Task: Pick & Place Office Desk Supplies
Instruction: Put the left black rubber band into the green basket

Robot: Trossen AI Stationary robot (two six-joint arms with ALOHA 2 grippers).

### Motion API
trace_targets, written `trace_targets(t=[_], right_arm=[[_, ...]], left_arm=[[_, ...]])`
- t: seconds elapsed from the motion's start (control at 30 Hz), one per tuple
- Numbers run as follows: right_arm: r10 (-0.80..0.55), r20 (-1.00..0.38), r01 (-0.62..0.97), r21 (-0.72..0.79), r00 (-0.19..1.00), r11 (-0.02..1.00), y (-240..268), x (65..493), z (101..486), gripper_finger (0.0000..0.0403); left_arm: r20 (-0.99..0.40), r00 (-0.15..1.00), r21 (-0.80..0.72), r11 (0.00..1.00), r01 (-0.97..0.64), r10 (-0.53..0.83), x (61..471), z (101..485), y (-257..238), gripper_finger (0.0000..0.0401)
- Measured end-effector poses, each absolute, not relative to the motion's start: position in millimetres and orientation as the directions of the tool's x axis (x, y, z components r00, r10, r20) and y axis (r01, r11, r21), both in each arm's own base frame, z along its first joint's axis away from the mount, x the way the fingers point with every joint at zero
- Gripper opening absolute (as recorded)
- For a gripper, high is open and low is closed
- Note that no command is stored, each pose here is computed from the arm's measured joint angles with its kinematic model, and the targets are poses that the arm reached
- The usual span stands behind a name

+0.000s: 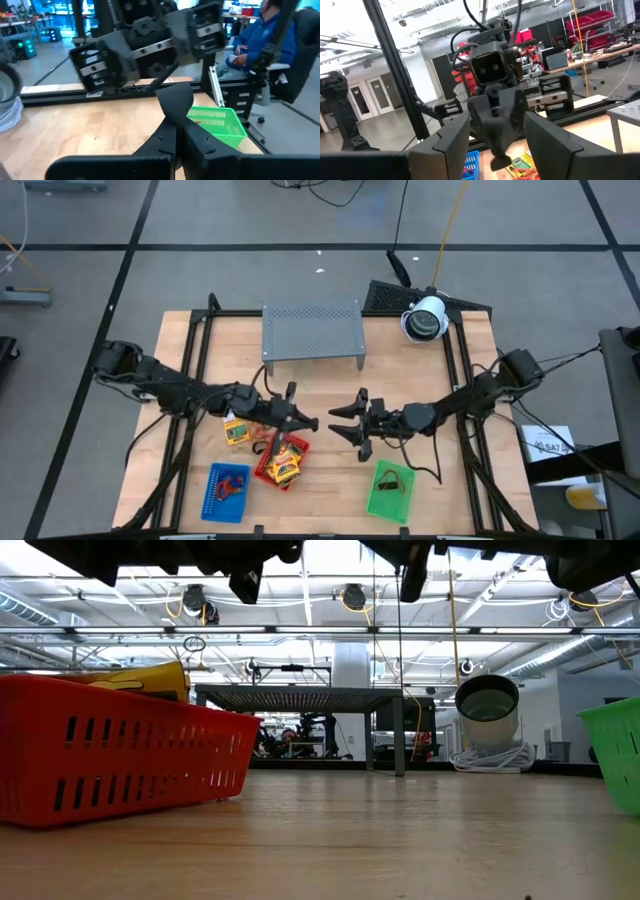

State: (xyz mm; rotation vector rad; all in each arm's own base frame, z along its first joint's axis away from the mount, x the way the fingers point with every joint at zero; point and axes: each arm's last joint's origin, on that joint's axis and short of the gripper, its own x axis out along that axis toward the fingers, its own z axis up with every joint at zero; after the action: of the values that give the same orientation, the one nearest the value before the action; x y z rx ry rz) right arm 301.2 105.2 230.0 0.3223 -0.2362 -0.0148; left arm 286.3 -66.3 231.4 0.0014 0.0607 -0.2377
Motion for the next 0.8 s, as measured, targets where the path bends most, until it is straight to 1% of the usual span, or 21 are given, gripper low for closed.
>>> trace_targets(t=[0.13, 0.23, 0.37, 0.5, 0.6, 0.8], right_arm=[[-0.053, 0.226, -0.011, 0.273, 0.973, 0.962, 107.5, 307.4, 229.6, 0.0181], [-0.052, 0.231, -0.004, 0.237, 0.971, 0.971, 109.5, 312.5, 230.5, 0.0181], [-0.056, 0.222, 0.009, 0.204, 0.973, 0.979, 110.1, 317.1, 227.8, 0.0181], [-0.065, 0.217, 0.020, 0.202, 0.974, 0.979, 107.3, 318.4, 227.3, 0.0181], [-0.070, 0.211, 0.028, 0.197, 0.975, 0.980, 105.5, 319.1, 226.8, 0.0181], [-0.076, 0.212, 0.034, 0.198, 0.974, 0.980, 103.1, 319.9, 226.8, 0.0180]], left_arm=[[-0.060, 0.966, -0.071, 0.966, 0.248, -0.252, 288.1, 230.7, -61.9, 0.0004], [-0.061, 0.962, -0.103, 0.960, 0.259, -0.266, 288.4, 230.3, -61.0, 0.0008], [-0.061, 0.958, -0.103, 0.956, 0.273, -0.280, 288.2, 230.4, -61.9, 0.0004], [-0.057, 0.951, -0.105, 0.949, 0.296, -0.303, 287.9, 230.7, -62.9, 0.0010], [-0.057, 0.946, -0.107, 0.944, 0.312, -0.319, 287.8, 230.8, -63.3, 0.0005], [-0.033, 0.946, -0.104, 0.943, 0.317, -0.322, 287.8, 233.1, -63.4, 0.0012]])
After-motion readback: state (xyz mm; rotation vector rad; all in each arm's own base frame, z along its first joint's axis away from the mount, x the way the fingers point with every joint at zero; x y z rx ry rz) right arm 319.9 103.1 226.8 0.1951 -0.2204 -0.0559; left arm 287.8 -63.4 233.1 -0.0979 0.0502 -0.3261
